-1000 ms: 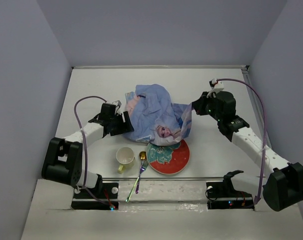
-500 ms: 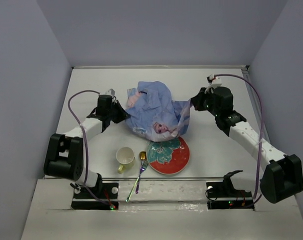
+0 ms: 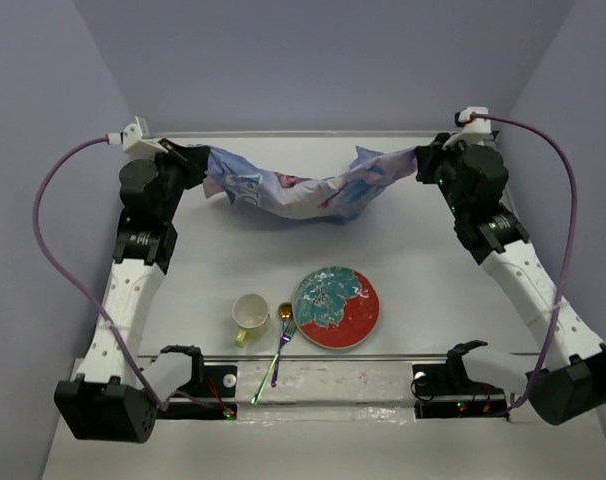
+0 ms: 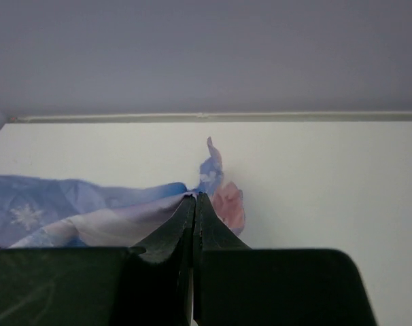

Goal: Set the dinner table for one person

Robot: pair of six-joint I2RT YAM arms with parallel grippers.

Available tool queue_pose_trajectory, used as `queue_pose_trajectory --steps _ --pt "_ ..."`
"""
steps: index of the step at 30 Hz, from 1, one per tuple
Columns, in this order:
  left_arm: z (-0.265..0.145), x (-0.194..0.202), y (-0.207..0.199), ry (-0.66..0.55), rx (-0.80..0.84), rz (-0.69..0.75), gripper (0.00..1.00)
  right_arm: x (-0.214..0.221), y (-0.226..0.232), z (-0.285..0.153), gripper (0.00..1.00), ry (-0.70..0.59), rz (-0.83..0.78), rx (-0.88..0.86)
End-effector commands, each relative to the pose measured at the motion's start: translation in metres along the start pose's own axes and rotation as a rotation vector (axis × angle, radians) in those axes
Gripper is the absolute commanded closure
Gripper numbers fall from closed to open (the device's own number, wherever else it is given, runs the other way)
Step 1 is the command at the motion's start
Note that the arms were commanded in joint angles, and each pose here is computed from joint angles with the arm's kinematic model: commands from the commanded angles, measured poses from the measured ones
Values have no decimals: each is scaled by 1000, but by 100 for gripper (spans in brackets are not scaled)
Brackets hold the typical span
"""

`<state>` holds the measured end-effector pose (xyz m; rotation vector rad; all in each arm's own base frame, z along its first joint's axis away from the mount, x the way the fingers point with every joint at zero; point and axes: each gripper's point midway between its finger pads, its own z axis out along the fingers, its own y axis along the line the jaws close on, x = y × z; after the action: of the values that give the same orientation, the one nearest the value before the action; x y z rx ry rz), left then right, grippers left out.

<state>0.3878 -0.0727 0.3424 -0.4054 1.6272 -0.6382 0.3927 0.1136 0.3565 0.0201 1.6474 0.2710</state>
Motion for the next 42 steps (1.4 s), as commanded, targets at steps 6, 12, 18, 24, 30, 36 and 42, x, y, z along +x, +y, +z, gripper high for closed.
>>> queue_pose_trajectory --steps 6,12,18,24,30,36,42 --pt "-71 -85 -45 -298 70 35 100 -112 -32 -95 100 -275 0 154" --pt "-49 -81 -49 -277 112 25 100 -107 -27 -69 100 -250 -9 148" --pt "5 -92 -50 -228 130 47 100 -98 -31 -2 100 -209 -76 192" --pt "51 -130 -47 -205 173 51 100 -144 -43 43 100 -269 -82 189" --pt "53 -161 -67 -230 241 74 100 -190 -33 37 100 -349 -95 152" --pt "59 -99 -28 -140 223 23 100 -78 -47 42 100 -167 -22 149" --pt "60 30 80 38 13 -90 78 82 -76 41 100 37 87 208"
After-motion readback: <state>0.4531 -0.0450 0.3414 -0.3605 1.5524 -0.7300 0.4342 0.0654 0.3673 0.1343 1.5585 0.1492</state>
